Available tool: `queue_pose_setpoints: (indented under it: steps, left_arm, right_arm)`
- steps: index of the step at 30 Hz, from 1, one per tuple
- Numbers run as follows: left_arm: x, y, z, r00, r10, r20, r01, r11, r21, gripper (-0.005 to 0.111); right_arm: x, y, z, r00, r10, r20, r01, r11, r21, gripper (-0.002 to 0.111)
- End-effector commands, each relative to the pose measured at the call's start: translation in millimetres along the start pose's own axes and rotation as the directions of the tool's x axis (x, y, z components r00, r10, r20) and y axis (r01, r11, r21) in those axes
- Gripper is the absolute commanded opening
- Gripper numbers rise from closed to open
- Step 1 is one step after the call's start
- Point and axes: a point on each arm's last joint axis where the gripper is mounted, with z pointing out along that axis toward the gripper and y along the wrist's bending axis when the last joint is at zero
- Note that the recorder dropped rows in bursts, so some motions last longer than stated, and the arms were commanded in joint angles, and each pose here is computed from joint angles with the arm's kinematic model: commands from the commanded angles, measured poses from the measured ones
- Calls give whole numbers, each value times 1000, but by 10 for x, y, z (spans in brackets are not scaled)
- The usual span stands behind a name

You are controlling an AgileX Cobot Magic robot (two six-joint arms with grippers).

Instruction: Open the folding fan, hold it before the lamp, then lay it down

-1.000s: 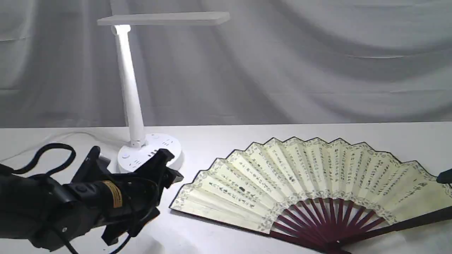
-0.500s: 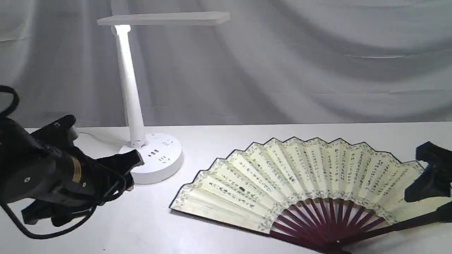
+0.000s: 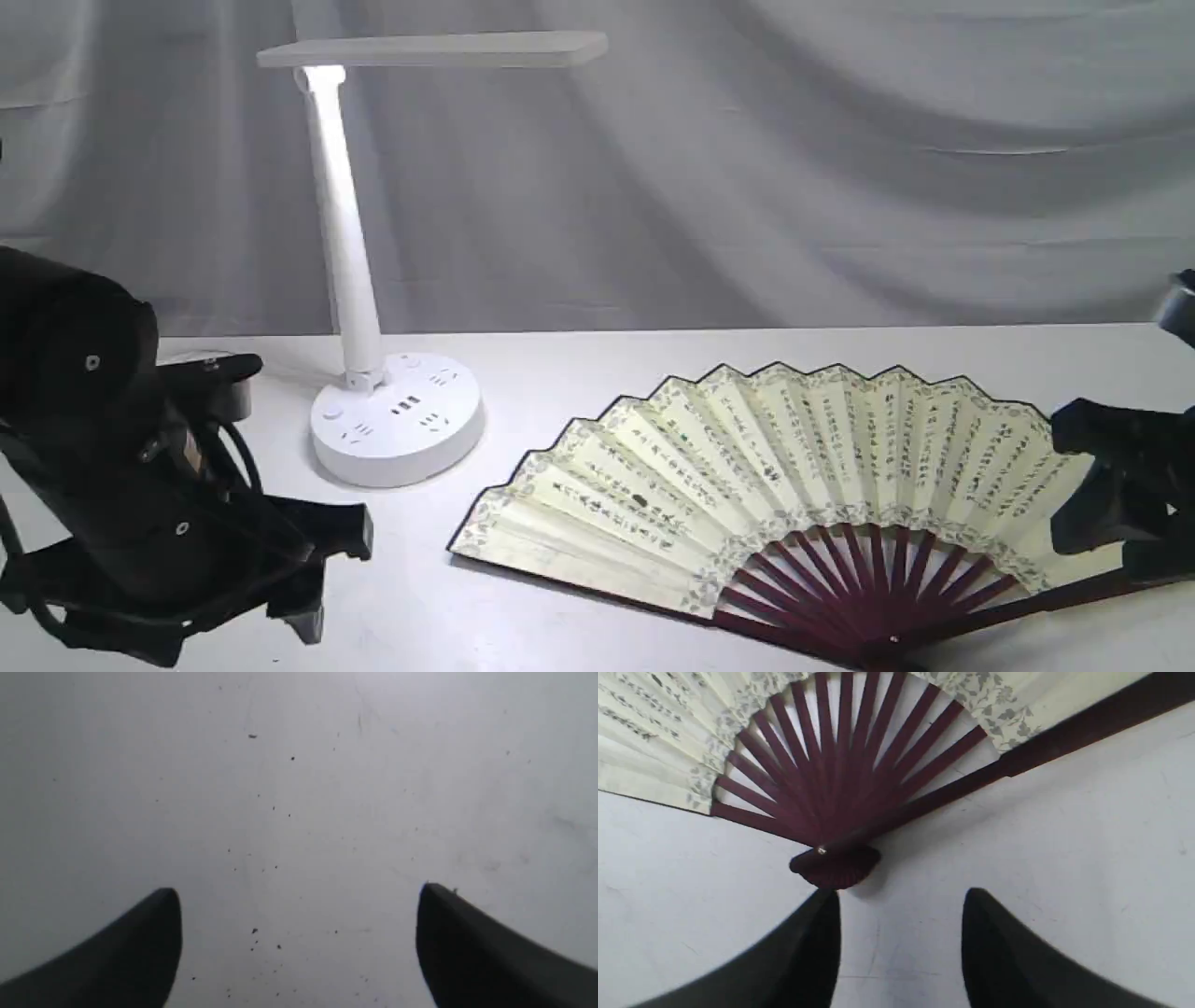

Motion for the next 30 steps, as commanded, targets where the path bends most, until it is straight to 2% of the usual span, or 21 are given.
queue_pose_setpoints:
  steps: [1,3,7,10,14,19,22,30]
  left_arm:
    - [-1,41,-42,997,71,-26,-71,997,12,67]
    - [-25,112,-41,996,66,-52,-64,997,39,60]
    - [-145,425,-36,998,-16,-67,18,999,39,33]
    - [-203,653,-37,997,-3,-76,5,1000,28,17]
    - [-265,935,-41,998,-16,-67,16,1000,-11,2]
    - [-317,1247,-50,999,-11,-48,8,998,-54,0]
    - [-361,1353,-54,1000,18,-8,-19,998,-56,0]
    - [-374,1380,-55,999,32,4,-32,998,-60,0]
  right_arm:
    - [27,63,12,998,-66,-8,66,997,40,36]
    - [48,130,41,994,-107,-21,108,993,55,32]
    - [89,229,89,982,-181,-49,185,977,102,30]
    - [92,279,107,976,-215,-43,219,970,110,30]
    - [80,288,112,971,-238,-30,240,963,123,26]
    - [47,253,106,961,-277,-11,275,947,164,13]
    - [26,254,105,962,-273,13,267,949,168,10]
    - [-43,-58,0,990,-134,49,121,971,205,11]
